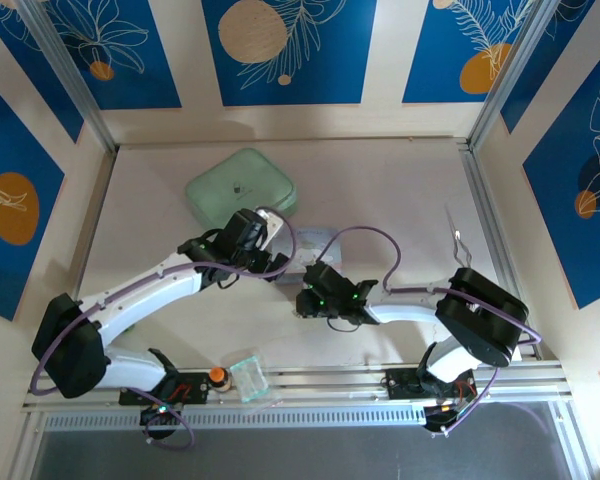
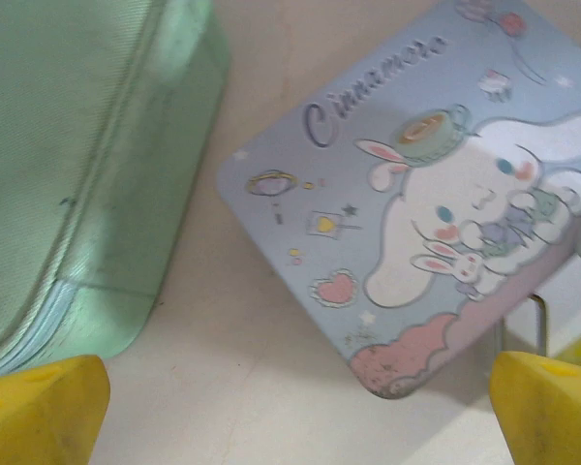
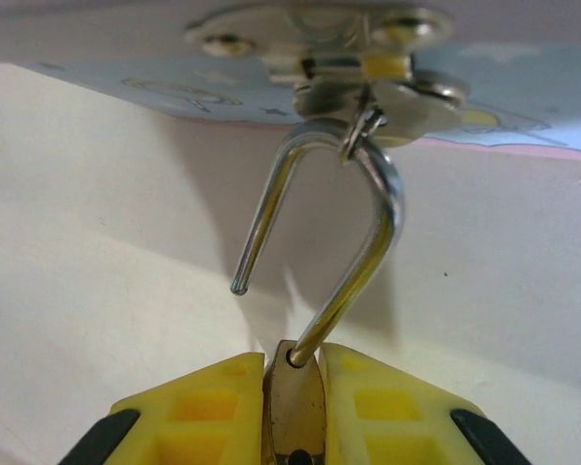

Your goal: Unlock the padlock with the key

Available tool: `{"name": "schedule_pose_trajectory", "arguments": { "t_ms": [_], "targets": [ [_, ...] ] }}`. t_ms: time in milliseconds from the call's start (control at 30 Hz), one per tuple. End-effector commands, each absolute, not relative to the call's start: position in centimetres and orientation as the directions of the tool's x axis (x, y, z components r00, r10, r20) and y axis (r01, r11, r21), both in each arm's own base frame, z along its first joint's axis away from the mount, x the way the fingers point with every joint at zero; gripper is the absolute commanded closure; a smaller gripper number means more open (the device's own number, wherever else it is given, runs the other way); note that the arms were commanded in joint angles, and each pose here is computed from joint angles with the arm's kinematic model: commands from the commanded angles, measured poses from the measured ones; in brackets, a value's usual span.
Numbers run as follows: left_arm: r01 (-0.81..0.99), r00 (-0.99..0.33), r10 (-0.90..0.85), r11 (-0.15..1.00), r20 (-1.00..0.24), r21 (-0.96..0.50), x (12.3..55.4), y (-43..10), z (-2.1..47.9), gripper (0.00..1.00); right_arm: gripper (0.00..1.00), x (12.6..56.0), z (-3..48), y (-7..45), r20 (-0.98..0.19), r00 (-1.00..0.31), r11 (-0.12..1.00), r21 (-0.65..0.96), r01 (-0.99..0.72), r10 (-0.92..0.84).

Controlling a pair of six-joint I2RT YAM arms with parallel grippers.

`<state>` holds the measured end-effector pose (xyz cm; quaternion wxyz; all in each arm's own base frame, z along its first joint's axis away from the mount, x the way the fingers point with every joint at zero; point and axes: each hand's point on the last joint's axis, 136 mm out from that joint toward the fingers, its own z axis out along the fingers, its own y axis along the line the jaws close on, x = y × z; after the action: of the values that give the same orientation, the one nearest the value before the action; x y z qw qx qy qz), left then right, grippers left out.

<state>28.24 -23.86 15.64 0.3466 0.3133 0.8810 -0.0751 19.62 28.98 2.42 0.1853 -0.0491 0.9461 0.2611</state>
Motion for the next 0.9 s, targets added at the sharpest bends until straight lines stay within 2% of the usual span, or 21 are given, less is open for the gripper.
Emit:
{"name": "schedule_pose_trajectory", "arguments": {
  "t_ms": [0,233,367,633,800,833,867],
  "targets": [
    [0.755,-0.452,0.667,0.639,-0.592,0.143,26.5,-25.4,15.4,0.00,0.92,17.8,0.3,27.2,-0.275,-0.961,0.854,0.507,-0.121,0.027],
    [0.835,-0.301,0.834,0.465,-0.463,0.294,26.3,-26.9,13.1,0.00,0.94,17.9,0.0,26.1,-0.267,-0.959,0.834,0.548,-0.068,0.097],
    [0.848,-0.288,0.861,0.433,-0.419,0.306,27.2,-28.4,10.6,0.00,0.95,18.3,-0.2,25.8,-0.253,-0.958,0.810,0.585,-0.039,0.136],
    [0.806,-0.277,0.891,0.419,-0.359,0.418,29.0,-28.5,9.0,0.09,0.98,19.0,-0.6,25.0,-0.267,-0.942,0.787,0.617,-0.005,0.203],
    [0.824,-0.275,0.915,0.383,-0.297,0.417,29.1,-28.6,6.9,0.25,0.98,18.8,-0.8,24.0,-0.267,-0.942,0.803,0.596,0.004,0.203],
    [0.831,-0.278,0.915,0.382,-0.292,0.405,28.9,-28.7,6.4,0.33,0.99,18.8,-0.9,23.9,-0.263,-0.943,0.802,0.598,0.006,0.203],
    [0.830,-0.282,0.913,0.387,-0.296,0.402,28.9,-28.7,6.2,0.37,0.99,18.8,-0.9,23.7,-0.259,-0.944,0.801,0.598,0.012,0.207]
  ]
}}
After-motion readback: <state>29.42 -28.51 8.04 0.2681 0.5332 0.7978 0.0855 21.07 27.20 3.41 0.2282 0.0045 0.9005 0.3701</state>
